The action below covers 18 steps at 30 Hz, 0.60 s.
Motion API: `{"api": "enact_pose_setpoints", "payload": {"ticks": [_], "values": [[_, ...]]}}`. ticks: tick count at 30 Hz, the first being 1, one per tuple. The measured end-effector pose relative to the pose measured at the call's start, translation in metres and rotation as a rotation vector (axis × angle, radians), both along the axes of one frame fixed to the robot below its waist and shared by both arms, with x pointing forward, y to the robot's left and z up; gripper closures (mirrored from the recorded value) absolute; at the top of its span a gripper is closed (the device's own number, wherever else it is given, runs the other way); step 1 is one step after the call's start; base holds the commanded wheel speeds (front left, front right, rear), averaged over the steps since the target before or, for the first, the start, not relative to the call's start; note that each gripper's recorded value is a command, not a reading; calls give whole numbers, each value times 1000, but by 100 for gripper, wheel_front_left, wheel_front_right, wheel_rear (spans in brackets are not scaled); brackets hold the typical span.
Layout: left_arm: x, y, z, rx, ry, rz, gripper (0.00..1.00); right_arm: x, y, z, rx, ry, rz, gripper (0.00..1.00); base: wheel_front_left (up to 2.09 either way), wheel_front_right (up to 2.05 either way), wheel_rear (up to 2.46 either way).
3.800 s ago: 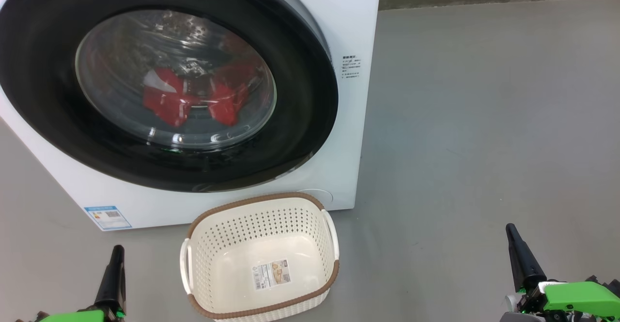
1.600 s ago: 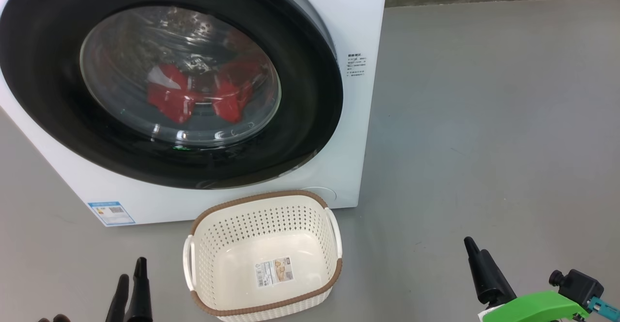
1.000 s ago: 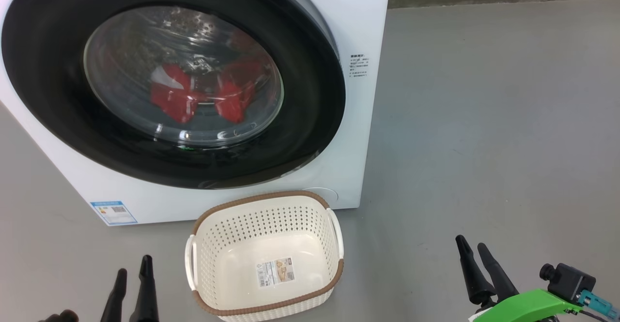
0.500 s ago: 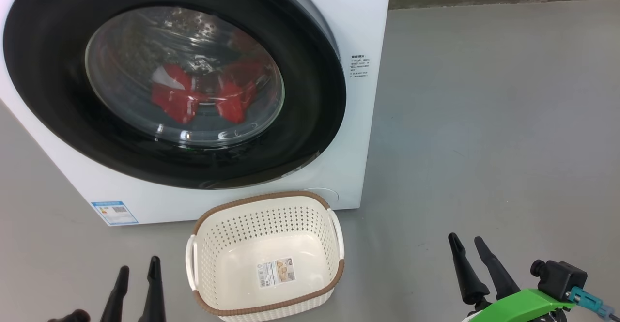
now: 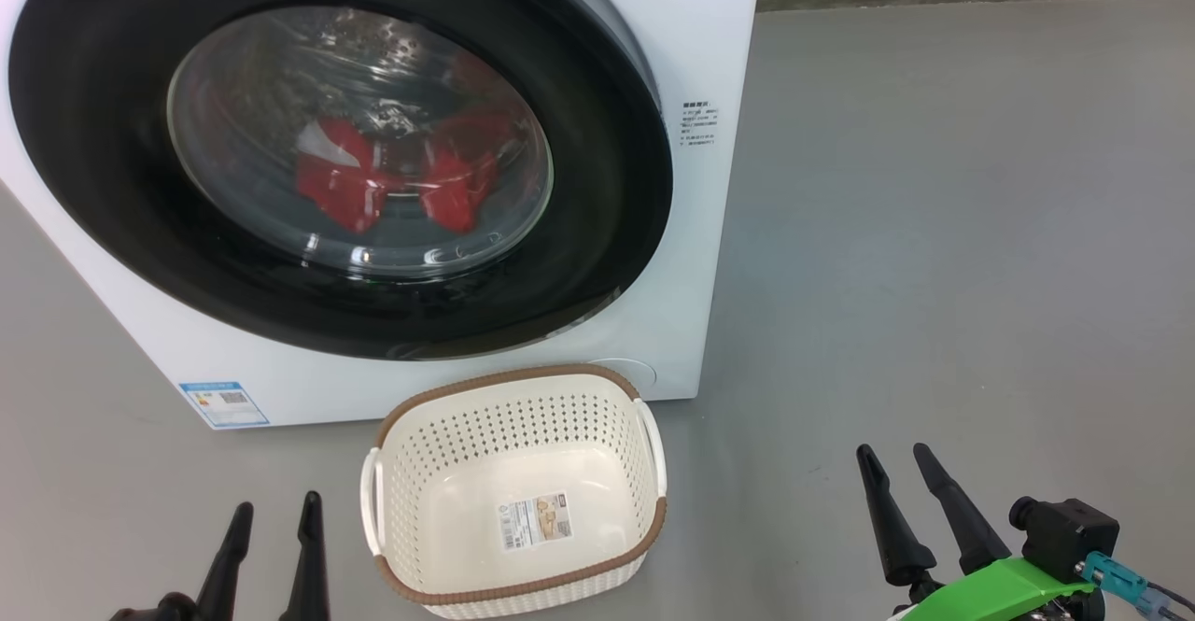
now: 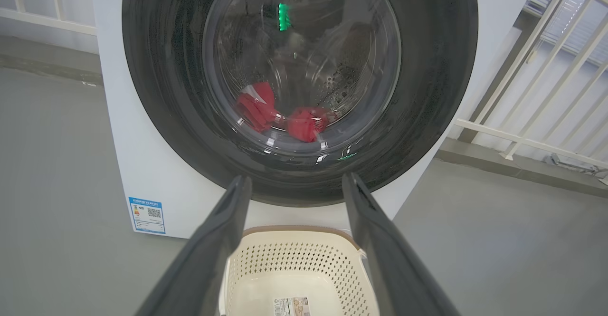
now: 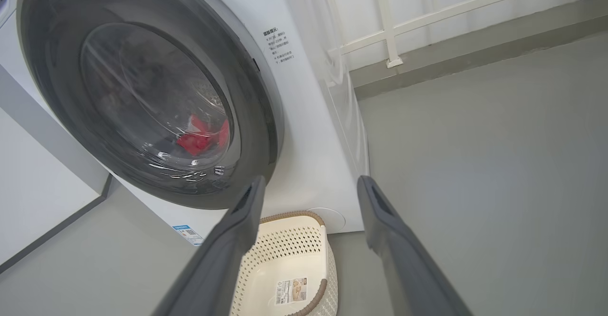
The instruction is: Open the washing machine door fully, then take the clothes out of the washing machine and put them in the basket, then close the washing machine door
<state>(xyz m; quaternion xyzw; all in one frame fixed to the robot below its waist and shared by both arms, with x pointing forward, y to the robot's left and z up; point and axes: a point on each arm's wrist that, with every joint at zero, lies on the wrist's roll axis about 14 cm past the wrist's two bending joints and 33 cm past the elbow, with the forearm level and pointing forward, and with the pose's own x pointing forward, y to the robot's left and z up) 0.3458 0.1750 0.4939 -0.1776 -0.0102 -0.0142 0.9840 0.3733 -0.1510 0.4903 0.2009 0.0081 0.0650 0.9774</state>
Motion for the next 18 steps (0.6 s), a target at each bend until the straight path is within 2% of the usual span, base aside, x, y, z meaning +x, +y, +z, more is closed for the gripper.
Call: {"api": "enact_pose_setpoints", "payload": {"ticks": [18], "values": [[-6,-2,3,161,-34,-18,0,-6,-2,4,-166,-56,7,0,0,0,0]]}}
